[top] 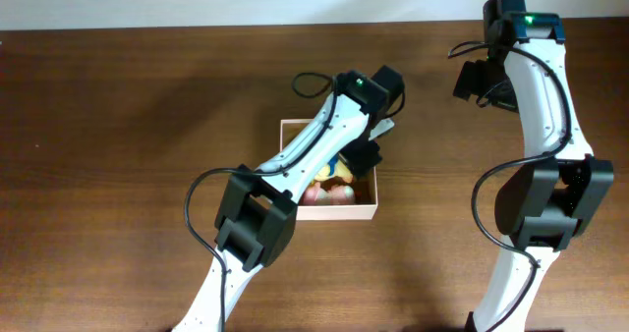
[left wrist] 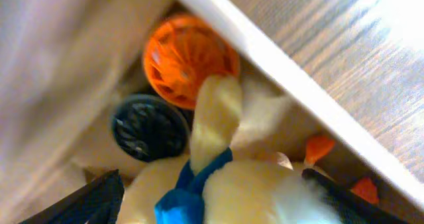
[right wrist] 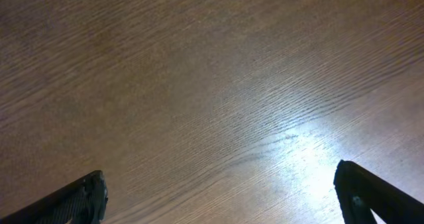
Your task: Pack container
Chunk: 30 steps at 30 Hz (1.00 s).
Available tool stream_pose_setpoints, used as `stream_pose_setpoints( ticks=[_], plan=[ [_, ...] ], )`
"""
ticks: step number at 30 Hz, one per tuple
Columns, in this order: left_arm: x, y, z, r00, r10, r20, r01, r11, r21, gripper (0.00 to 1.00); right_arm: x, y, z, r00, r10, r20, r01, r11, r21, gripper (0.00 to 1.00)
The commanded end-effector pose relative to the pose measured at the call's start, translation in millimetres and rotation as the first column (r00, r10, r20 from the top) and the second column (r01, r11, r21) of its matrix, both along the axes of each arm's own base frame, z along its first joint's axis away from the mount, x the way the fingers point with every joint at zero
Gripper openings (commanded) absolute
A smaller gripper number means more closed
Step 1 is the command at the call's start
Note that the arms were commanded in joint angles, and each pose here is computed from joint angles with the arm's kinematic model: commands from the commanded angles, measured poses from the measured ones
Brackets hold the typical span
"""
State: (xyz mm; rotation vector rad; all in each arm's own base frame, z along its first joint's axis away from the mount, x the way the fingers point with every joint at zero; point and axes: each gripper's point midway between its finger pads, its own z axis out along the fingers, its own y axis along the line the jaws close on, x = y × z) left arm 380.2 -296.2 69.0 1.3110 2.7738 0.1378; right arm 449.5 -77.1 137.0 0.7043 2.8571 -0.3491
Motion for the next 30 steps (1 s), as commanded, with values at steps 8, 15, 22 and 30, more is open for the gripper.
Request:
stream_pose_setpoints(
  ticks=[8, 15, 22, 30],
  plan=[
    [15.9, -9.0, 25.9, 0.996, 0.007, 0.085, -0.003, 0.999, -0.052, 0.92, 0.2, -0.4, 2.0, 1.000, -0.013, 0.008, 0.013, 1.000, 0.000, 0.99],
    [16.1, -9.4, 26.5, 0.996, 0.007, 0.087, -0.002, 0.999, -0.054, 0.91, 0.2, -0.4, 2.0, 1.000, -0.013, 0.008, 0.013, 1.000, 0.000, 0.99],
    [25.5, -16.9, 48.1, 0.990, 0.012, 0.138, 0.001, 0.995, -0.097, 0.91, 0.2, -0.4, 2.0, 1.000, -0.013, 0.008, 0.013, 1.000, 0.000, 0.99],
    [41.3, -22.5, 90.1, 0.971, 0.035, 0.235, 0.004, 0.987, -0.161, 0.91, 0.2, -0.3, 2.0, 1.000, -0.013, 0.008, 0.013, 1.000, 0.000, 0.99]
  ],
)
